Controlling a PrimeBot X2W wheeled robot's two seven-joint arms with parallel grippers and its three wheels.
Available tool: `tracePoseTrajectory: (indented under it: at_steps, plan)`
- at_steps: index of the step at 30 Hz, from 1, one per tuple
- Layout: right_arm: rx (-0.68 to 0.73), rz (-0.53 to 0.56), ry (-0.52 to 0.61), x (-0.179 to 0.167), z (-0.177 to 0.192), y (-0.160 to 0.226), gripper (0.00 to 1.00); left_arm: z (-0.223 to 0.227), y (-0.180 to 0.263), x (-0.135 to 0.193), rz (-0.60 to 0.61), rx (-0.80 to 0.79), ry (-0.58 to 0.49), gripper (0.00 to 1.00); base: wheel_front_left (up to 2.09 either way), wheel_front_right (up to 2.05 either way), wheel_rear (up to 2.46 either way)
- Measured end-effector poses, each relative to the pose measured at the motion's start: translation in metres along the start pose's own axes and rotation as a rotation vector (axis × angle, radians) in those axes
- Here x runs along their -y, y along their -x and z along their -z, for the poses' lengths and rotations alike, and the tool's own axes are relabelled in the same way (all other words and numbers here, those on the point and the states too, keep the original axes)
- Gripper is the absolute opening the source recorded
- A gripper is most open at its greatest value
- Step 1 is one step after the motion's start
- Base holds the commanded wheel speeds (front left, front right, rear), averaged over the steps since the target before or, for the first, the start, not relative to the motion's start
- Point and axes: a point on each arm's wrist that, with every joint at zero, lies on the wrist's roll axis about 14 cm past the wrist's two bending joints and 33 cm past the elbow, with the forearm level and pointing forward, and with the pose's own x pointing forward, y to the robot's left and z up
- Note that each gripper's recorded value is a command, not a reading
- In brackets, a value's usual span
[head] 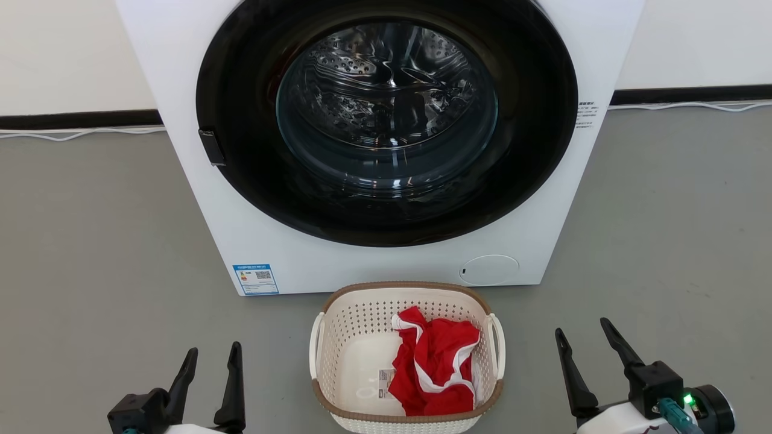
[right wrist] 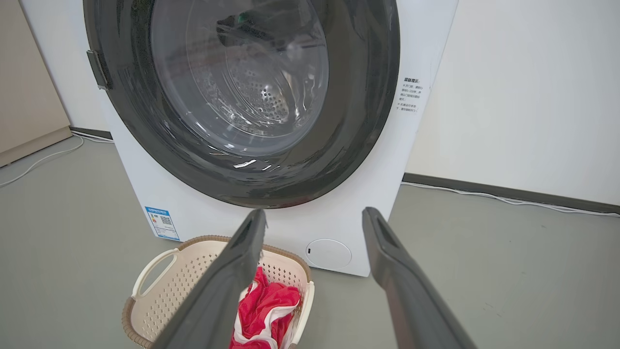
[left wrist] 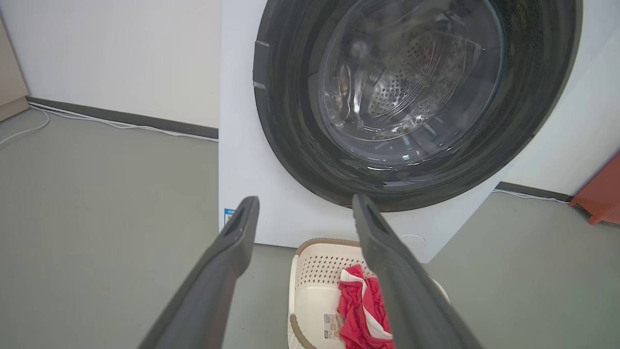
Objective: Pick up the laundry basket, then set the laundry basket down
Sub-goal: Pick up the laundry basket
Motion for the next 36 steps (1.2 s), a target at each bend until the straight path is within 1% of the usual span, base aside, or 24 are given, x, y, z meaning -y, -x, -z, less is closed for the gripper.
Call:
tracePoseTrajectory:
  at_steps: [7,14,23,31,36]
  plan:
    - [-0.023,0.012,-0.017,0.003,0.008,0.000,1.00,0.005,-0.001,0.000,0.001,-0.015,0.001,1.00,0.00,0.00,0.00]
    - [-0.091,0.020,-0.055,0.004,0.029,-0.007,1.00,0.018,-0.008,-0.001,-0.006,-0.059,0.012,1.00,0.00,0.00,0.00]
    - [-0.160,0.011,-0.061,0.006,0.050,-0.055,1.00,0.037,-0.057,0.013,0.037,-0.107,0.022,1.00,0.00,0.00,0.00]
    - [-0.242,-0.016,-0.035,0.002,0.081,-0.097,1.00,0.070,-0.101,0.022,0.071,-0.181,0.022,1.00,0.00,0.00,0.00]
    - [-0.315,-0.033,-0.033,-0.003,0.110,-0.115,1.00,0.105,-0.116,0.022,0.073,-0.271,0.029,1.00,0.00,0.00,0.00]
